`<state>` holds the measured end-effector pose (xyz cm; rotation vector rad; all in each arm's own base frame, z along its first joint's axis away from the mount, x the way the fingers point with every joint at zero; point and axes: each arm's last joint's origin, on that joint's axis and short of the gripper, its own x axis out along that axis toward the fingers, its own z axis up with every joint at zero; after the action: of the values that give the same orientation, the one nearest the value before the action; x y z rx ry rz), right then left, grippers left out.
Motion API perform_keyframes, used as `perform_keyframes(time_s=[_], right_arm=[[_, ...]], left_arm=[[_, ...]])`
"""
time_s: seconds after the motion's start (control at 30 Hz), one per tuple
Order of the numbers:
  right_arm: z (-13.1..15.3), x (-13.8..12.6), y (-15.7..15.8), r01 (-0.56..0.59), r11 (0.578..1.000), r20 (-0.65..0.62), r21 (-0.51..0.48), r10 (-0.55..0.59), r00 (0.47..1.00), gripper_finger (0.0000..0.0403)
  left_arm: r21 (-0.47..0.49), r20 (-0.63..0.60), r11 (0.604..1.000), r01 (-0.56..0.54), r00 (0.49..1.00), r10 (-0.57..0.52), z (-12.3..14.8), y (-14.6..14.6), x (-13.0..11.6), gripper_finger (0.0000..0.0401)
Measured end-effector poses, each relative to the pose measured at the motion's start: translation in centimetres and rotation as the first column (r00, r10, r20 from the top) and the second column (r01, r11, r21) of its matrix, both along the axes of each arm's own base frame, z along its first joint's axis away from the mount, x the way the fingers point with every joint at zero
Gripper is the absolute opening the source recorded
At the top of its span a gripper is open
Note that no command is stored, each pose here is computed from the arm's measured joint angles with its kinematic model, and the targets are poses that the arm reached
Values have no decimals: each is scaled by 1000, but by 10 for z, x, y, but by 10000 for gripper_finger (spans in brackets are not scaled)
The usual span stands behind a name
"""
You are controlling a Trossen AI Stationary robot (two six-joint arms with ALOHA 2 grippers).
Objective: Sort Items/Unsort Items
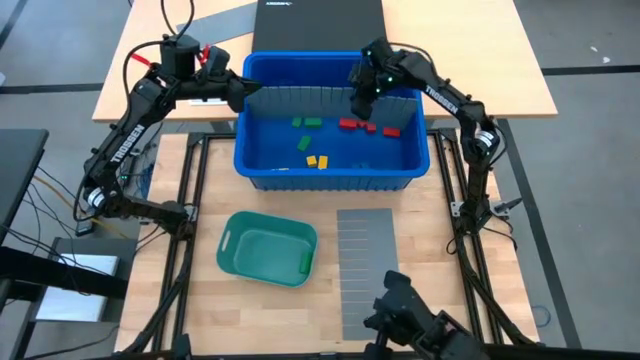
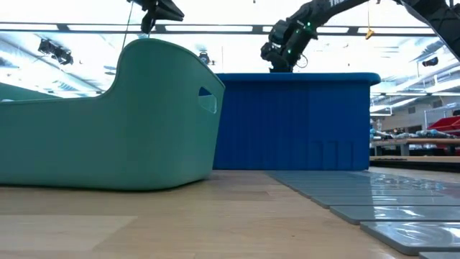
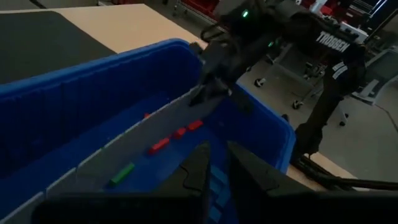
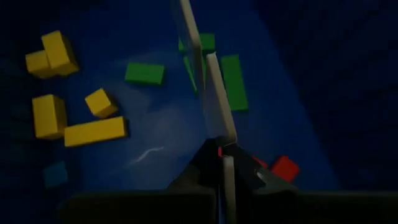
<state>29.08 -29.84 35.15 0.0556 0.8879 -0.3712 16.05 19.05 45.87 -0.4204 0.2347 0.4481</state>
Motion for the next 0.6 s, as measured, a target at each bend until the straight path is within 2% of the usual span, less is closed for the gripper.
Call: perform_keyframes(time_s=[0.47, 0.6], right_arm=[[91, -18, 19, 50, 990, 162, -130, -29, 986, 1], [102, -24, 27, 75, 988, 207, -136, -45, 977, 1]], left_arm=[[44, 3, 999, 4, 1000, -4, 2, 1, 0, 58], [62, 18, 998, 3, 1000, -4, 4, 1, 1, 58]])
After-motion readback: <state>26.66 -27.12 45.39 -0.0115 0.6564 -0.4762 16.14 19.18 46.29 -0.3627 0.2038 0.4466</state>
